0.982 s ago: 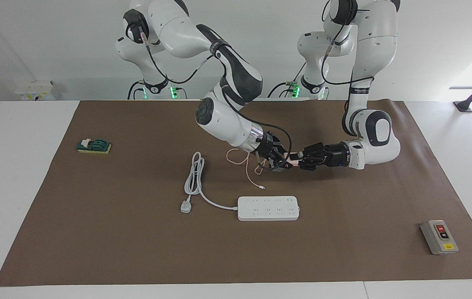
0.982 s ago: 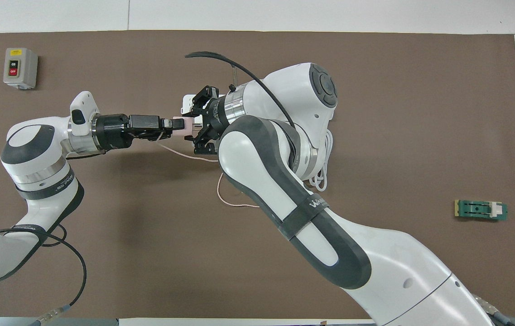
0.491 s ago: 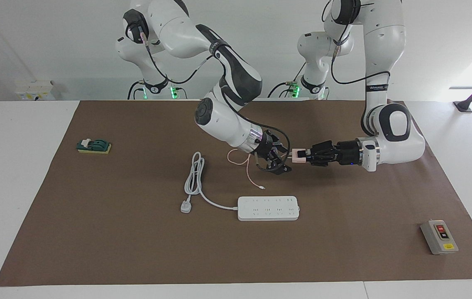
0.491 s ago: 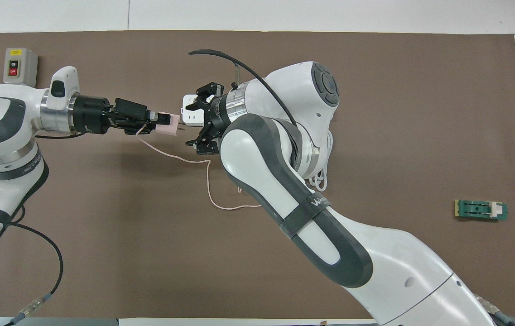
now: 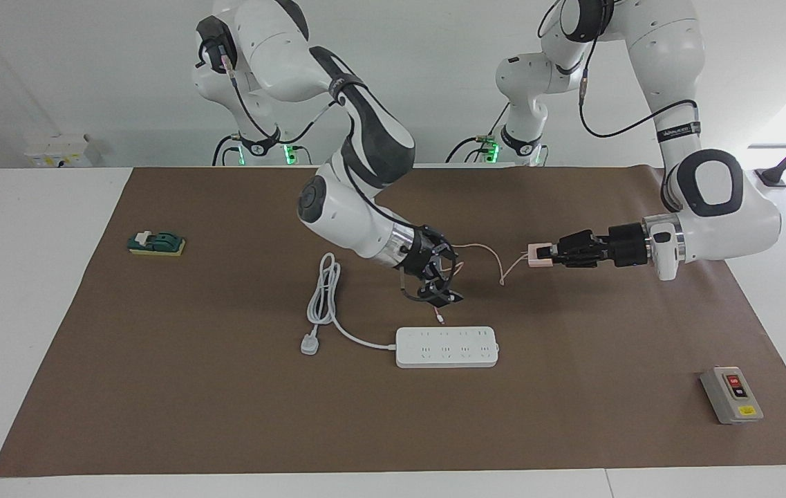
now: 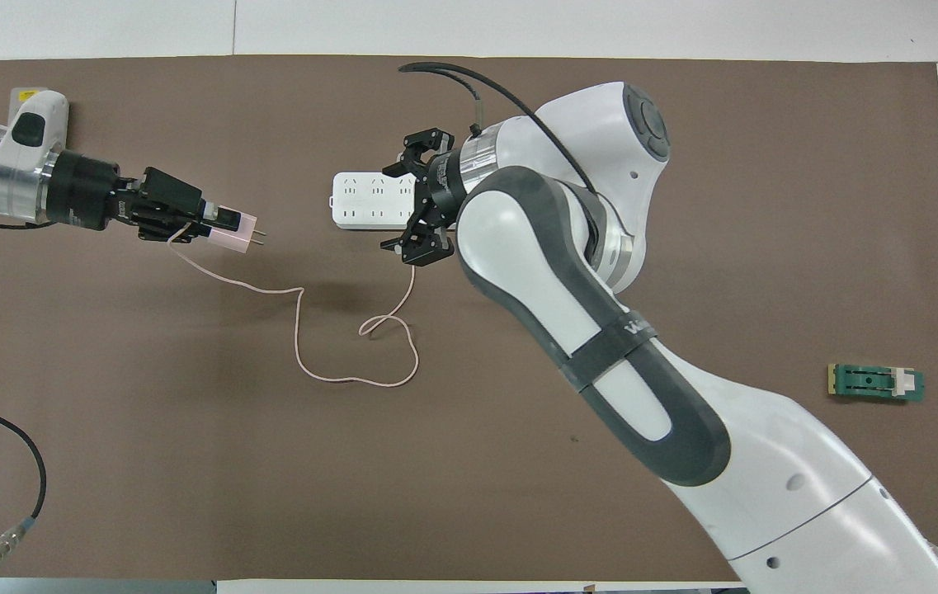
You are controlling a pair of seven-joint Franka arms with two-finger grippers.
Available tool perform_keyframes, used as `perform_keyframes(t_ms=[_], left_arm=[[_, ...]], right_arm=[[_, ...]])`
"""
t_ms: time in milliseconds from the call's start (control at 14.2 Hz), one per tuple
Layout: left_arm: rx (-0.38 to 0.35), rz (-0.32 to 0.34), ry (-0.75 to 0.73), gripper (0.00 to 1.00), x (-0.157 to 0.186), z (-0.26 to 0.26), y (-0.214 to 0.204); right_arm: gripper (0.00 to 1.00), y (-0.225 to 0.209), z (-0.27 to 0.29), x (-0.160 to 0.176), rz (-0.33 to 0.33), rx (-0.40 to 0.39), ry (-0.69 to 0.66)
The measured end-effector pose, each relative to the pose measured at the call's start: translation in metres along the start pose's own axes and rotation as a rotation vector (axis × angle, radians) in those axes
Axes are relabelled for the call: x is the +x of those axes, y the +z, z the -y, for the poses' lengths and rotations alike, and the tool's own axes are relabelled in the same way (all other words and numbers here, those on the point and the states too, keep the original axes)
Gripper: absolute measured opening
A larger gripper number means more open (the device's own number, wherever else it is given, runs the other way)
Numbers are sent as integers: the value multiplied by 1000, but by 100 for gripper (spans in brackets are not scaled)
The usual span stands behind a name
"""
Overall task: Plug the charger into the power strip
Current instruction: 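Open the right gripper and withdraw while the left gripper pulls back, then carry the charger with the left gripper to the power strip end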
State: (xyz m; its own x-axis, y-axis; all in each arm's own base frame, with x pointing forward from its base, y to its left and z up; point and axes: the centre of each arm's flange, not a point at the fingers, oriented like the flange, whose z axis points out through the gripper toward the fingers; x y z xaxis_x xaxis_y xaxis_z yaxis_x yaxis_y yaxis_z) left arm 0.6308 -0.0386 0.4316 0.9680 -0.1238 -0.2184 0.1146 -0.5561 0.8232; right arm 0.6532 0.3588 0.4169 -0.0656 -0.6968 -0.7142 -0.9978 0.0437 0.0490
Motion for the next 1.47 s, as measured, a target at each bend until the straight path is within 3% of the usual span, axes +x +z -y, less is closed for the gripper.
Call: perform_keyframes(t_ms=[211,632,1053,1474], left_arm=[[224,-17,10,31,0,-32,-30],[512,8,79,31,-5,-74,-30],[649,44,172,31,-8,-68,-43],[660,-49,137,31,-12,-53,-90]], right_arm=[[100,-54,24,25,5,12,31],[100,-145,33,59,-116,-6,13],[100,-203,24,85,-219,-74,-100],[100,-233,16,108,-325,-172,-347]])
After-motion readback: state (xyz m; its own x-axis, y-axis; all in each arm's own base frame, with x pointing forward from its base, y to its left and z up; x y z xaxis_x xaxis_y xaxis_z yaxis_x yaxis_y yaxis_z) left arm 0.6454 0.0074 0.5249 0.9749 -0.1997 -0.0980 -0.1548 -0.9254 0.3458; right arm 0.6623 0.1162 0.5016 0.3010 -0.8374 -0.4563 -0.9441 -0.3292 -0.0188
